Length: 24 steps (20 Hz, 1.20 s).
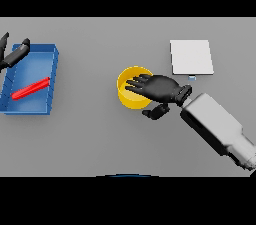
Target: Pick up the red beaker and tilt it to pour out 1 green nut into yellow bowl. Pick up the yellow bowl and place it on the metallic measuring scale.
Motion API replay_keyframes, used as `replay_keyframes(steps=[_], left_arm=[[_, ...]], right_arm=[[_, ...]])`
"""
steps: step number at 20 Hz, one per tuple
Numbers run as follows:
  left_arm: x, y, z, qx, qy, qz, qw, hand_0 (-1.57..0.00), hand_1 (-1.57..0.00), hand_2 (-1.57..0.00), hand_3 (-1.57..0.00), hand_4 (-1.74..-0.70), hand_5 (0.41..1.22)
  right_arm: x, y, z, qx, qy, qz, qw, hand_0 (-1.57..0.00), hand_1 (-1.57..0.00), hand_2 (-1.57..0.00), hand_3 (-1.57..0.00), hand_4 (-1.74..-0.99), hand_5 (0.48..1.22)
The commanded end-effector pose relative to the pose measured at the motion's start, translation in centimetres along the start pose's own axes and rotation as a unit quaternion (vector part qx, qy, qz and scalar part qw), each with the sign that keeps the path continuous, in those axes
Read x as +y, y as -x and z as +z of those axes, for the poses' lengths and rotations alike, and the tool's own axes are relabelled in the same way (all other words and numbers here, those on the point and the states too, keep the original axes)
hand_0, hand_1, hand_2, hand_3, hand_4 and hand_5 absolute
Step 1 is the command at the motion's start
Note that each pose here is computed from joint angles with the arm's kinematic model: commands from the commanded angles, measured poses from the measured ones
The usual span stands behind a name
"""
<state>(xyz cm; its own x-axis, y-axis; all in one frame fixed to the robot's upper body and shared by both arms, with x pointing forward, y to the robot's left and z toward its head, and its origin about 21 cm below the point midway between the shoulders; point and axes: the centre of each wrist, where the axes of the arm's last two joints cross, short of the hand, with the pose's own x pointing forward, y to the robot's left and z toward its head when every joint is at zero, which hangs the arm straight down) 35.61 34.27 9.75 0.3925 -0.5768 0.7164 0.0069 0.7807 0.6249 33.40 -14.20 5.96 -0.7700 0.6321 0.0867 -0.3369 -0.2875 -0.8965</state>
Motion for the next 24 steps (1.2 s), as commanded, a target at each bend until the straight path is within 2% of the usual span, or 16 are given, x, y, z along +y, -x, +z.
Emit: replay_keyframes(steps=[1,7,11,13,14,15,16,17,19,21,24], left_arm=[[0.2,0.1,0.1,-0.001,0.000,-0.002,1.000,0.00,0.00,0.00,0.00,-0.72,0.688],[0.2,0.4,0.1,-0.003,-0.001,0.005,1.000,0.00,0.00,0.00,0.00,-0.72,0.684],[-0.1,0.6,0.6,-0.009,0.001,0.005,1.000,0.00,0.00,0.00,0.00,-0.72,0.686],[0.3,0.6,0.6,-0.006,0.000,0.003,1.000,0.00,0.00,0.00,0.00,-0.71,0.686],[0.2,0.7,0.4,-0.005,0.001,0.003,1.000,0.00,0.00,0.00,0.00,-0.71,0.689],[0.4,0.4,0.3,-0.005,-0.003,0.005,1.000,0.00,0.00,0.00,0.00,-0.71,0.691],[0.2,0.8,0.3,-0.008,-0.001,0.008,1.000,0.00,0.00,0.00,0.00,-0.72,0.692],[0.5,1.2,0.5,-0.007,-0.001,0.007,1.000,0.00,0.00,0.00,0.00,-0.72,0.692],[0.7,0.5,0.6,-0.011,-0.003,0.004,1.000,0.00,0.00,0.00,0.00,-0.72,0.693],[0.5,0.3,0.7,-0.014,-0.002,0.006,1.000,0.00,0.00,0.00,0.00,-0.72,0.696],[0.9,0.4,0.4,-0.012,-0.002,0.005,1.000,0.00,0.00,0.00,0.00,-0.72,0.694]], right_arm=[[0.1,0.1,-0.5,0.001,-0.010,0.004,1.000,0.00,0.00,0.00,0.00,-1.231,0.703],[-0.5,0.1,-2.4,0.004,-0.063,0.031,0.998,0.00,0.00,0.00,0.00,-1.275,0.735],[-0.9,0.1,-2.9,0.008,-0.076,0.016,0.997,0.00,0.00,0.00,0.00,-1.305,0.763],[-0.4,-0.1,-3.1,0.021,-0.081,0.007,0.996,0.00,-0.02,-0.02,-0.04,-1.336,0.810],[-0.4,-0.2,-3.2,0.021,-0.085,0.005,0.996,-0.11,-0.10,-0.09,-0.10,-1.360,0.842],[-0.5,-0.2,-3.4,0.020,-0.084,0.005,0.996,-0.29,-0.24,-0.18,-0.17,-1.387,0.873],[-0.3,-0.4,-3.6,0.013,-0.088,0.012,0.996,-0.54,-0.47,-0.31,-0.26,-1.420,0.943],[-0.4,-0.3,-3.3,0.011,-0.090,0.017,0.996,-0.75,-0.69,-0.48,-0.35,-1.454,0.999],[-0.2,-0.4,-3.1,0.008,-0.092,0.013,0.996,-1.05,-1.01,-0.87,-0.57,-1.552,1.079],[-0.5,-0.1,-2.9,-0.002,-0.084,0.008,0.996,-1.23,-1.21,-1.12,-0.83,-1.614,1.130],[-0.4,-0.1,-2.9,-0.004,-0.080,0.016,0.997,-1.40,-1.39,-1.22,-1.12,-1.676,1.174]])
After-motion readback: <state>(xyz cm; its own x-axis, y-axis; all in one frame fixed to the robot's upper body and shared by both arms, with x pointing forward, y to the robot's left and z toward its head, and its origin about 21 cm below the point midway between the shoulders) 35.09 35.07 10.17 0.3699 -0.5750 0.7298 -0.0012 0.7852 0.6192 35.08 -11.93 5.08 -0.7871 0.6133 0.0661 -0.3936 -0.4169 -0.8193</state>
